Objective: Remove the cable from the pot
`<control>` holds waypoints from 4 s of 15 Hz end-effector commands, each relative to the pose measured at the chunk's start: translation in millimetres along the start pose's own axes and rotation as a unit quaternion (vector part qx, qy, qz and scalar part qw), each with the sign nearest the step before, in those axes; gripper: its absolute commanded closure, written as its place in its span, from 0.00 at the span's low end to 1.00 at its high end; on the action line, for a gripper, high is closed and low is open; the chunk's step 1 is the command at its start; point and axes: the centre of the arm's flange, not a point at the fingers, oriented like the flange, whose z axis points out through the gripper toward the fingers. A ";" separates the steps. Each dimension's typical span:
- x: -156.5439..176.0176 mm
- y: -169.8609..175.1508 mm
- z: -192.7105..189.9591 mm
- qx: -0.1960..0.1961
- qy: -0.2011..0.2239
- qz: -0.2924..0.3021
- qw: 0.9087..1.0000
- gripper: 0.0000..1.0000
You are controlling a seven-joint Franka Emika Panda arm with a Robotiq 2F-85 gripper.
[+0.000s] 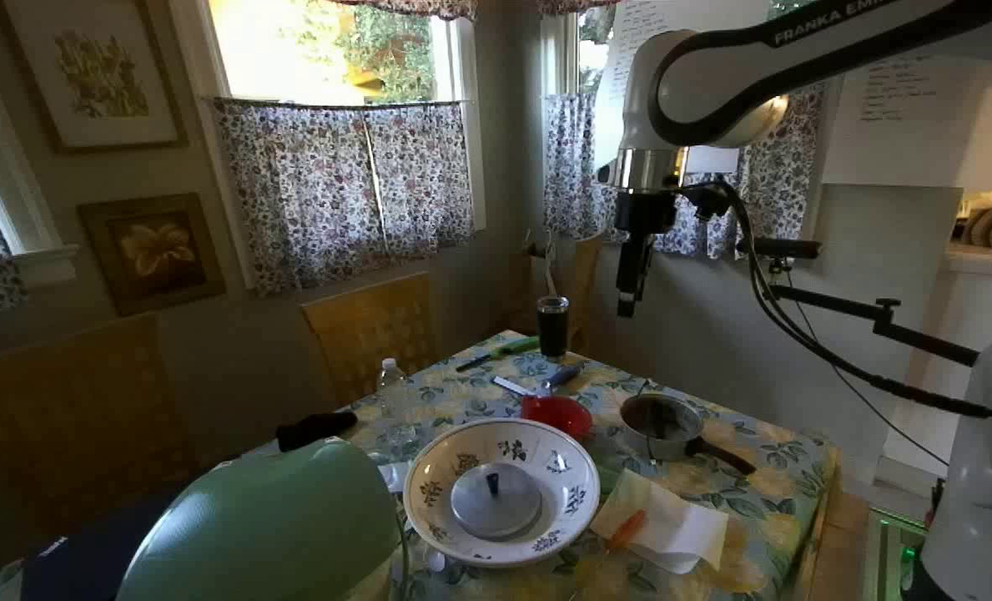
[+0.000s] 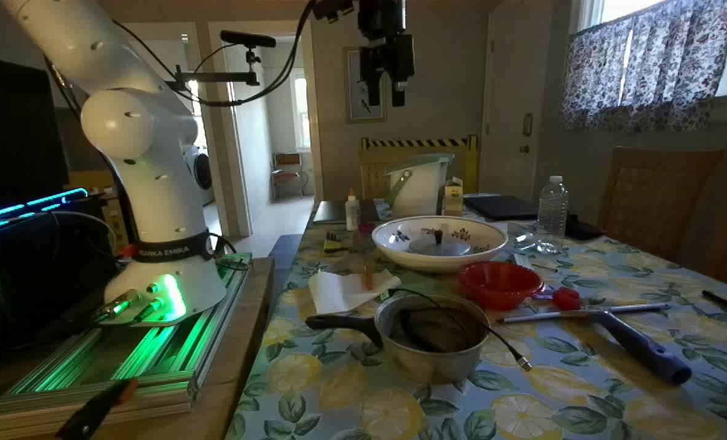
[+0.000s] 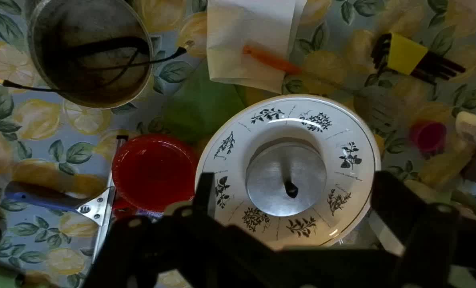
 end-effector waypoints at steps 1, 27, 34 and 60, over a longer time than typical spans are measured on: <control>0.0 0.0 0.0 0.000 0.000 0.000 1.000 0.00; -85.2 147.3 173.3 -0.035 0.083 0.390 0.917 0.00; -78.4 154.4 182.8 -0.038 0.081 0.406 0.909 0.00; -64.4 198.5 301.5 -0.010 0.100 0.450 0.887 0.02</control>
